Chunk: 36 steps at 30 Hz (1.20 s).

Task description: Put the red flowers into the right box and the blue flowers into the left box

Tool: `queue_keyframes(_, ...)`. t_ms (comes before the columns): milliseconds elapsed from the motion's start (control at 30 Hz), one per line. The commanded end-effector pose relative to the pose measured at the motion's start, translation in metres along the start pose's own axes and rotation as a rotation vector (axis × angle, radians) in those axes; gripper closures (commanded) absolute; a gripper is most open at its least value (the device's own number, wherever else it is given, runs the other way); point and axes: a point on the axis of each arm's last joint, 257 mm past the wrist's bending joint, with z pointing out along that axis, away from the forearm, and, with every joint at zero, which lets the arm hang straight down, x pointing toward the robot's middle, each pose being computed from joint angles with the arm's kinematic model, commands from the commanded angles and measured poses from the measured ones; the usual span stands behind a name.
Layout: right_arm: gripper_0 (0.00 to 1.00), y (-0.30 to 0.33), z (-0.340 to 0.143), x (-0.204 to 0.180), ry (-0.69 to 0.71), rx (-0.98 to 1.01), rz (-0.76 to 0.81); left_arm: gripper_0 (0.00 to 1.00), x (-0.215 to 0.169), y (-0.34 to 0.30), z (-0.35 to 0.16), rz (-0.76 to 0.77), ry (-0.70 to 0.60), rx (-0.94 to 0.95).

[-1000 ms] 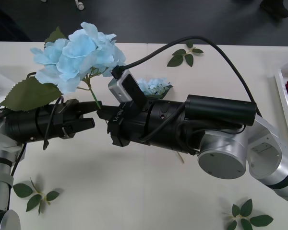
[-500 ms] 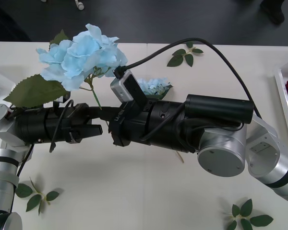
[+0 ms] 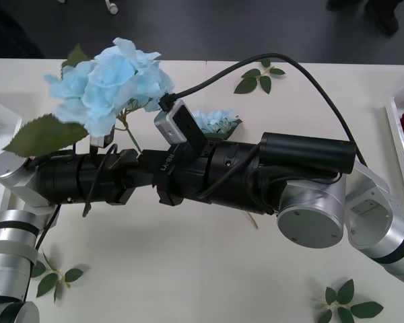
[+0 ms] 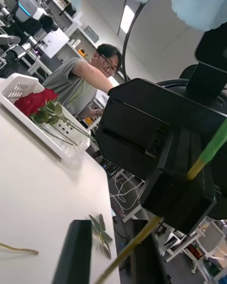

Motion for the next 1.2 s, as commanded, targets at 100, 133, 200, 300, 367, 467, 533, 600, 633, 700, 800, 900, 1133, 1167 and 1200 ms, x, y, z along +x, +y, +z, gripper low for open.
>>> queue_keyframes(100, 1.0, 0.011, 0.004, -0.028, -0.06, -0.021, -0.035, 1.0, -0.001, -0.005, 0.003, 0.045, -0.007, 0.015)
queue_keyframes(133, 1.0, 0.011, 0.004, -0.028, -0.06, -0.021, -0.035, 1.0, -0.001, -0.004, 0.003, 0.045, -0.008, 0.013)
queue_keyframes(200, 1.0, 0.011, 0.004, -0.028, -0.06, -0.021, -0.035, 1.0, -0.001, -0.005, 0.004, 0.044, -0.007, 0.016)
queue_keyframes(300, 1.0, 0.011, 0.004, -0.028, -0.06, -0.021, -0.035, 1.0, -0.002, -0.005, 0.003, 0.046, -0.01, 0.016)
queue_keyframes(367, 1.0, 0.011, 0.004, -0.028, -0.06, -0.021, -0.035, 1.0, -0.003, -0.005, 0.003, 0.046, -0.011, 0.016)
queue_keyframes(467, 1.0, 0.011, 0.004, -0.028, -0.06, -0.021, -0.035, 1.0, -0.002, -0.005, 0.003, 0.045, -0.012, 0.014)
queue_keyframes(533, 0.51, 0.011, 0.004, -0.028, -0.06, -0.021, -0.035, 1.0, -0.002, -0.005, 0.003, 0.045, -0.013, 0.016)
queue_keyframes(600, 0.15, 0.011, 0.004, -0.028, -0.06, -0.021, -0.035, 1.0, -0.002, -0.005, 0.003, 0.045, -0.013, 0.016)
queue_keyframes(633, 0.05, 0.011, 0.004, -0.028, -0.06, -0.021, -0.035, 1.0, -0.003, -0.006, 0.003, 0.045, -0.014, 0.017)
queue_keyframes(700, 0.0, 0.011, 0.004, -0.028, -0.06, -0.021, -0.035, 1.0, -0.003, -0.006, 0.002, 0.046, -0.017, 0.017)
queue_keyframes(800, 0.0, 0.011, 0.004, -0.028, -0.06, -0.021, -0.035, 1.0, -0.004, -0.005, 0.001, 0.047, -0.017, 0.014)
queue_keyframes(900, 0.0, 0.011, 0.004, -0.028, -0.06, -0.021, -0.035, 1.0, -0.007, -0.005, -0.004, 0.053, -0.021, 0.008)
queue_keyframes(1133, 0.0, 0.011, 0.004, -0.028, -0.06, -0.021, -0.035, 1.0, -0.024, -0.009, -0.028, 0.076, -0.036, -0.01)
queue_keyframes(1167, 0.0, 0.011, 0.004, -0.028, -0.06, -0.021, -0.035, 1.0, -0.025, -0.01, -0.031, 0.08, -0.033, -0.011)
queue_keyframes(1200, 0.0, 0.011, 0.004, -0.028, -0.06, -0.021, -0.035, 1.0, -0.029, -0.009, -0.04, 0.085, -0.027, -0.028)
